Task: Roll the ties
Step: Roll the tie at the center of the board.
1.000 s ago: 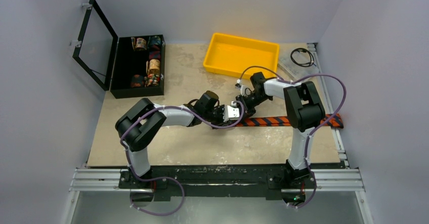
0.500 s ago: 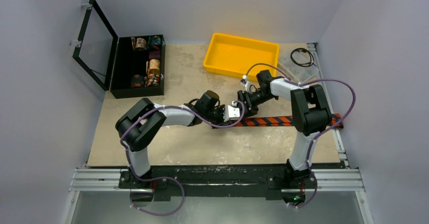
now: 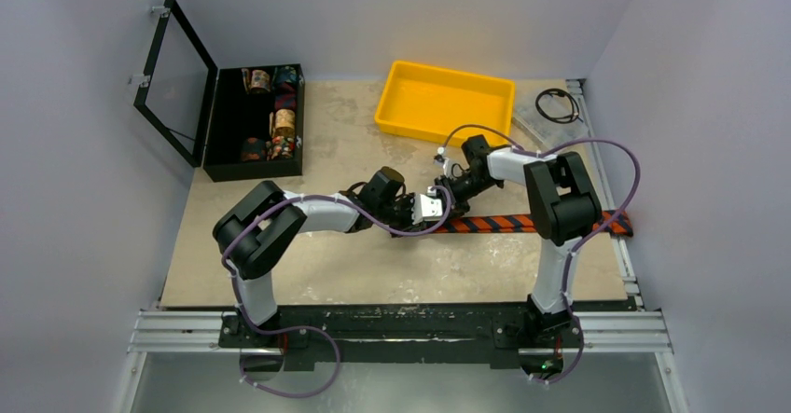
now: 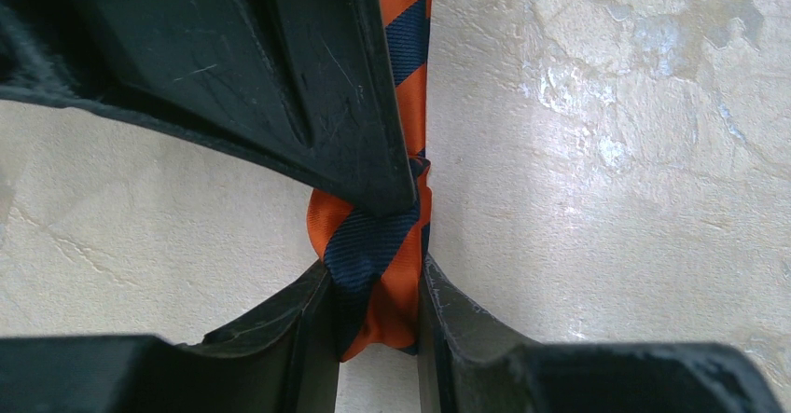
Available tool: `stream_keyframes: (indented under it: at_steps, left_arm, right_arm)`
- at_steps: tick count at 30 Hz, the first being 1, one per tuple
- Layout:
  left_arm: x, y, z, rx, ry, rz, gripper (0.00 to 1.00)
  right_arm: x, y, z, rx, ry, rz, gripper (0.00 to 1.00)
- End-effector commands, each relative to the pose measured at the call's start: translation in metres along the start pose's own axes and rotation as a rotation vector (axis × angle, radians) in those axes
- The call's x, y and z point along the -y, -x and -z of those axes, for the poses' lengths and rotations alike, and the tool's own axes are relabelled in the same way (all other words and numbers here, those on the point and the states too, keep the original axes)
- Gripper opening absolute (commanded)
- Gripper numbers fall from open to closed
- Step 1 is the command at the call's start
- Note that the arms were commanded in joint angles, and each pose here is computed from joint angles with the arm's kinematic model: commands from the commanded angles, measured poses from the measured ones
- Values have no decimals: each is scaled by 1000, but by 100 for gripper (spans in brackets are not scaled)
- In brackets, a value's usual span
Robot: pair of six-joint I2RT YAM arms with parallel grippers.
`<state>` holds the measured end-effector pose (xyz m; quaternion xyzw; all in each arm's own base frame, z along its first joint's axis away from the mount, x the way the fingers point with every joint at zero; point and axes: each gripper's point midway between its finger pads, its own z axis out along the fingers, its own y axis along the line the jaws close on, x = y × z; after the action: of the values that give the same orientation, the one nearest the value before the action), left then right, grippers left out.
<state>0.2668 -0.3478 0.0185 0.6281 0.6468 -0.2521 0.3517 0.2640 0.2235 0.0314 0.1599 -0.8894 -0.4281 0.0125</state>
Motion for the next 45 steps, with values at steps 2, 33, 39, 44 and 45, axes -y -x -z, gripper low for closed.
stream_keyframes:
  at_steps: [2,33,39,44,45]
  left_arm:
    - [20,-49,1,-160,-46,69,31]
    - [-4,5,12,198,28,47,46]
    - [8,39,19,264,-1,-8,38]
    - [12,62,16,293,-1,14,37]
    - [11,63,14,293,3,24,37]
  right_arm:
    - [33,6,1,-1,-161,57,7]
    - [87,-7,-18,-83,-390,74,0]
    - [87,-9,-21,-94,-401,82,0]
    - [87,-8,-21,-91,-409,83,0]
    - [87,-9,-21,-93,-410,82,0]
